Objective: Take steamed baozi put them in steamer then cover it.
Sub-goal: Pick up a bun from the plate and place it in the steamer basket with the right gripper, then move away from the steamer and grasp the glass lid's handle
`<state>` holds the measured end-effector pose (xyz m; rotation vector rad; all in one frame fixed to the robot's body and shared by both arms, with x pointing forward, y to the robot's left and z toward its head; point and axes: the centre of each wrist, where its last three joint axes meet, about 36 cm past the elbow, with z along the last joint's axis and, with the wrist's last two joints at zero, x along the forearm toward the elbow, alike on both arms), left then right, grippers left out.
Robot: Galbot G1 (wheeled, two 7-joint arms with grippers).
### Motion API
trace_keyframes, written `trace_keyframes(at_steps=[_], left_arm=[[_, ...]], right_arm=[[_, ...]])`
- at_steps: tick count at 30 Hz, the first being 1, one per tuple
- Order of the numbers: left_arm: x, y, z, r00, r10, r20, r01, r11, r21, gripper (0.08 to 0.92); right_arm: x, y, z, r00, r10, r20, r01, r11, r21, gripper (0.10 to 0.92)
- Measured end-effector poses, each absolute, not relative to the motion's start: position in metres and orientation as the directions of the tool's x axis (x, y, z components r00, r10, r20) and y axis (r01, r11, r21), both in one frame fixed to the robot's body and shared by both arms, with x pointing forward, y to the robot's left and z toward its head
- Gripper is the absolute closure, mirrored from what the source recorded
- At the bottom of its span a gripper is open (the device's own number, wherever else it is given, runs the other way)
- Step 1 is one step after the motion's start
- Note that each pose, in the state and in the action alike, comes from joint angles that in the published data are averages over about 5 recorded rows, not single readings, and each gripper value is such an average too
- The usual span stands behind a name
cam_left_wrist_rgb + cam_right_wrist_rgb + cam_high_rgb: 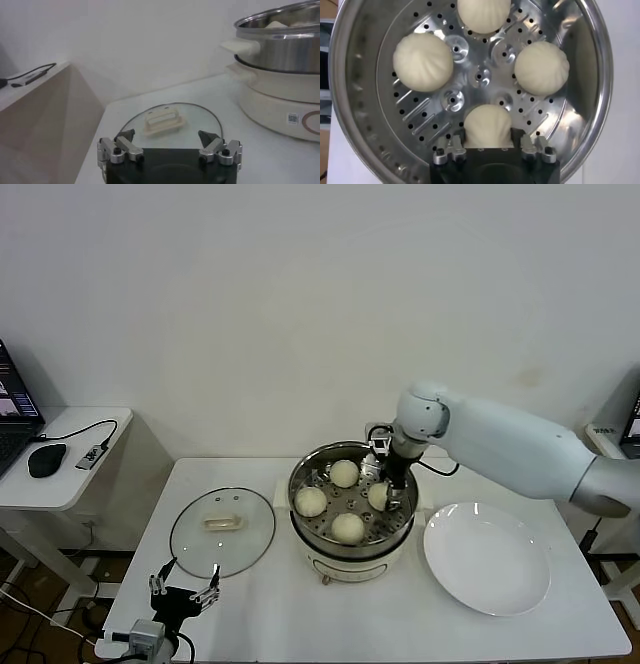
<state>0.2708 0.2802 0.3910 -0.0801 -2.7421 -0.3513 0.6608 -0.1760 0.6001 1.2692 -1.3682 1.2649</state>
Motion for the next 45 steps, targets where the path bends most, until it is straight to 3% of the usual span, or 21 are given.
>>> trace_keyframes(at_steps=[7, 13, 20, 27, 34, 39, 45], left_arm=[[0.272, 0.282, 0.397, -0.930, 0.010, 0.367, 0.103, 0.966, 0.237, 0.177], [0.277, 0.283, 0.398, -0.929, 0.006, 0.371, 0.099, 0.968, 0.232, 0.177], [0.289, 0.284, 0.393, -0.931, -0.023, 0.364, 0.059, 0.976, 0.212, 0.177], [0.303, 0.288, 0.388, -0.940, -0.042, 0.338, 0.026, 0.981, 0.193, 0.177], [0.314, 0.291, 0.391, -0.949, -0.045, 0.311, 0.017, 0.981, 0.195, 0.177], [0.319, 0.296, 0.389, -0.949, -0.051, 0.310, 0.016, 0.977, 0.212, 0.177], [0.327, 0.295, 0.384, -0.952, -0.069, 0.298, 0.014, 0.963, 0.269, 0.177]], right_arm=[[0.650, -0.199, 0.628, -0.162, -0.180, 0.970, -0.986, -0.018, -0.168, 0.200], [0.628, -0.243, 0.655, -0.287, -0.337, 0.897, -0.957, 0.059, -0.285, 0.199], [0.586, -0.305, 0.660, -0.521, -0.498, 0.693, -0.853, 0.275, -0.444, 0.200], [0.536, -0.347, 0.641, -0.726, -0.523, 0.447, -0.687, 0.522, -0.505, 0.200], [0.492, -0.366, 0.600, -0.852, -0.484, 0.199, -0.521, 0.745, -0.417, 0.200], [0.460, -0.378, 0.553, -0.917, -0.393, 0.065, -0.395, 0.876, -0.277, 0.200], [0.413, -0.387, 0.489, -0.970, -0.243, 0.011, -0.243, 0.965, -0.102, 0.200]])
